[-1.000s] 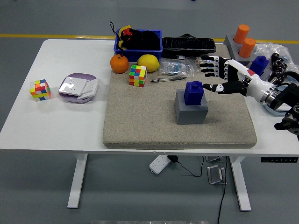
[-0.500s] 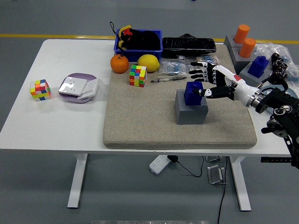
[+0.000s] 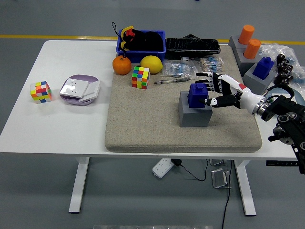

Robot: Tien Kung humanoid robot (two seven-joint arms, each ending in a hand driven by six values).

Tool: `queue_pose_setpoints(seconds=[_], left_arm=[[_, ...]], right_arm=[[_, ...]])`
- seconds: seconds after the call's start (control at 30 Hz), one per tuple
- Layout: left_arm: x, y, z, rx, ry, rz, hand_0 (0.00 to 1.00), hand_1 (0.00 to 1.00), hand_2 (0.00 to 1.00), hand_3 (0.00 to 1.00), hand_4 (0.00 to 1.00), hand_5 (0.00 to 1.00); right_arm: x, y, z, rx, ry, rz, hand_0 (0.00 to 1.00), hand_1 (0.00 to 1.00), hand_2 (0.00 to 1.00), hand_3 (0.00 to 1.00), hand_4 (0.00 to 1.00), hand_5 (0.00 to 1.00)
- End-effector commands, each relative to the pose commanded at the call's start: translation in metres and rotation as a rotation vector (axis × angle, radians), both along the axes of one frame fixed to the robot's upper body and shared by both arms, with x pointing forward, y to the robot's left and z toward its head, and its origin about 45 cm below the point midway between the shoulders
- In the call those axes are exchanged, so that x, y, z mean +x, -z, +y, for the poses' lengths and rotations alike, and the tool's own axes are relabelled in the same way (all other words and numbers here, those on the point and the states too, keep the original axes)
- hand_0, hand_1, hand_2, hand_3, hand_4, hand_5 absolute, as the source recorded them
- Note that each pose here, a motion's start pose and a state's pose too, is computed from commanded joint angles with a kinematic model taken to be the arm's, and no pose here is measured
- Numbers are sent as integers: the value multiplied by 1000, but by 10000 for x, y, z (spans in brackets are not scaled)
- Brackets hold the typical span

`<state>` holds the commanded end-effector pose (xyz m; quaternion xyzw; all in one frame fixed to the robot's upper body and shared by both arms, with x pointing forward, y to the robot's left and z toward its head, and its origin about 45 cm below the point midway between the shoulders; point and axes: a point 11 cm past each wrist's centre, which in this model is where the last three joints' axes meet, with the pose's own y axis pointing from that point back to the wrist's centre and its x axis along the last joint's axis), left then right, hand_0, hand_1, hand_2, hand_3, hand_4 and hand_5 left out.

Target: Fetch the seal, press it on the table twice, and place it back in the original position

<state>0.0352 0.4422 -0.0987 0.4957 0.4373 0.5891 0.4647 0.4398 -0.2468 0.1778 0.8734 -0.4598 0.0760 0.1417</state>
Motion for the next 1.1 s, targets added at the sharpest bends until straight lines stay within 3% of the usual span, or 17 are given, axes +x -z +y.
queue_pose_setpoints(seconds=[0.07,0.1,0.47,0.5,0.67,0.7,1.1], left_arm=[[9,-1,-1,0,1,-2,843,828,803,855,845,467],[13,-1,-1,0,1,-2,844,828,803,855,846,468],[7,6,-20,-5,5,0,844,829,803,855,847,466],[5,6,-19,-5,5,0,843,829,803,856,847,466],[4,7,-23,-6,5,0,843,829,803,856,847,466],[3,8,-25,-7,5,0,844,829,803,856,850,466],[28,6,-29,-9,7,-4,844,830,803,856,852,468]], right_arm=[[-4,10,0,-4,3,-6,787,748,767,869,798,2],[-7,17,1,-6,4,-8,713,669,695,825,736,2],[-35,97,19,-26,7,-16,689,652,677,797,705,2],[-36,98,23,-26,7,-19,635,572,633,752,639,2],[-36,87,43,-20,12,-42,635,572,633,752,639,2],[-37,84,47,-18,14,-49,495,431,452,526,529,2],[-7,-40,49,12,35,-111,460,398,419,474,493,2]])
